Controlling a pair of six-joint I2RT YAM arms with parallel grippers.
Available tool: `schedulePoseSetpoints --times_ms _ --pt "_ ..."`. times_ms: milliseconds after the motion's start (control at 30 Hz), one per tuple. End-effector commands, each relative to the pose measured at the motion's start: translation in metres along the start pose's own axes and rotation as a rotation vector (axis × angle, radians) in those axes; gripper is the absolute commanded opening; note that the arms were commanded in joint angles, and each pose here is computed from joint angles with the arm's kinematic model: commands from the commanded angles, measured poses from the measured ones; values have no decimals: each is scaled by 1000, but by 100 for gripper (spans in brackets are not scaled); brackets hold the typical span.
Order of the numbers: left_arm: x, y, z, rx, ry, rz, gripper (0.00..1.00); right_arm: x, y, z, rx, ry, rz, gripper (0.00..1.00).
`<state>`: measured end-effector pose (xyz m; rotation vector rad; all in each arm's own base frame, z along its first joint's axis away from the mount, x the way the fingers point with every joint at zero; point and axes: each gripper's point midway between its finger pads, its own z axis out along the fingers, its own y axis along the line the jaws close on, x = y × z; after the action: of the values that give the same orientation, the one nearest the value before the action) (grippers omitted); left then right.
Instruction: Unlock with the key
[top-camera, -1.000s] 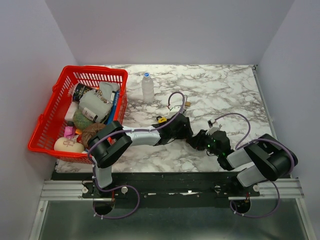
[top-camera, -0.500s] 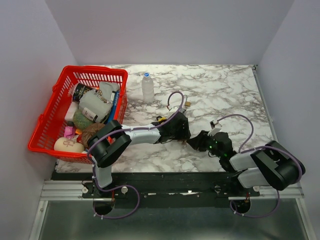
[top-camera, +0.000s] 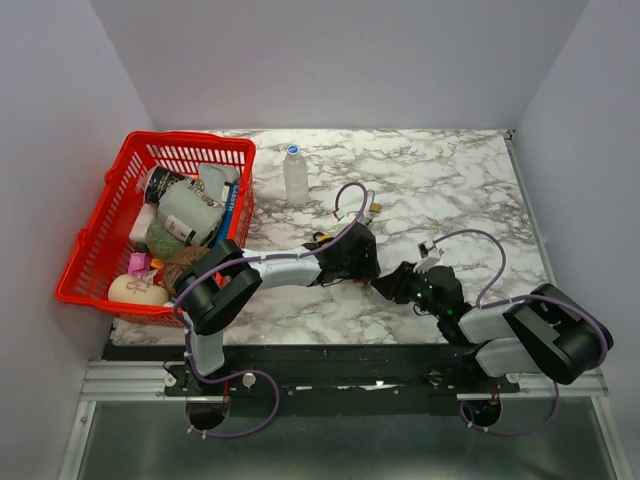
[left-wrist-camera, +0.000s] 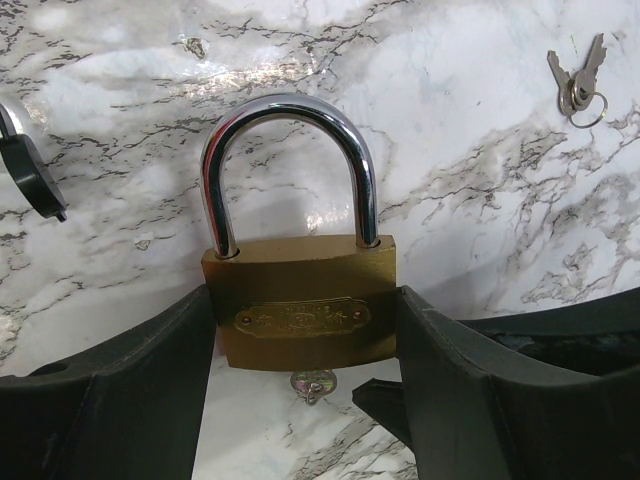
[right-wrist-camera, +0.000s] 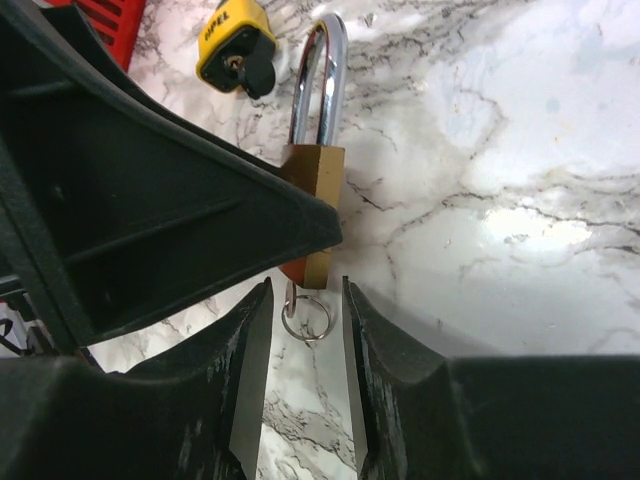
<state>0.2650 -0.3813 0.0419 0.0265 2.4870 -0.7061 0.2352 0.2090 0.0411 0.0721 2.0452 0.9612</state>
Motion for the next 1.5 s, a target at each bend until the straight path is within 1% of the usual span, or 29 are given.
schedulePoseSetpoints --times_ms 0,300,833,1467 --pt "-8 -7 -3 16 -24 -20 0 1 3 2 -8 -7 23 40" --pt "-7 -8 -2 22 -20 -17 0 8 8 1 -28 15 47 37" --pt "-10 -7 -4 23 -27 -15 0 17 7 2 -6 47 76 31" --pt "-11 -7 -5 25 -27 -13 0 20 11 6 -16 65 71 31"
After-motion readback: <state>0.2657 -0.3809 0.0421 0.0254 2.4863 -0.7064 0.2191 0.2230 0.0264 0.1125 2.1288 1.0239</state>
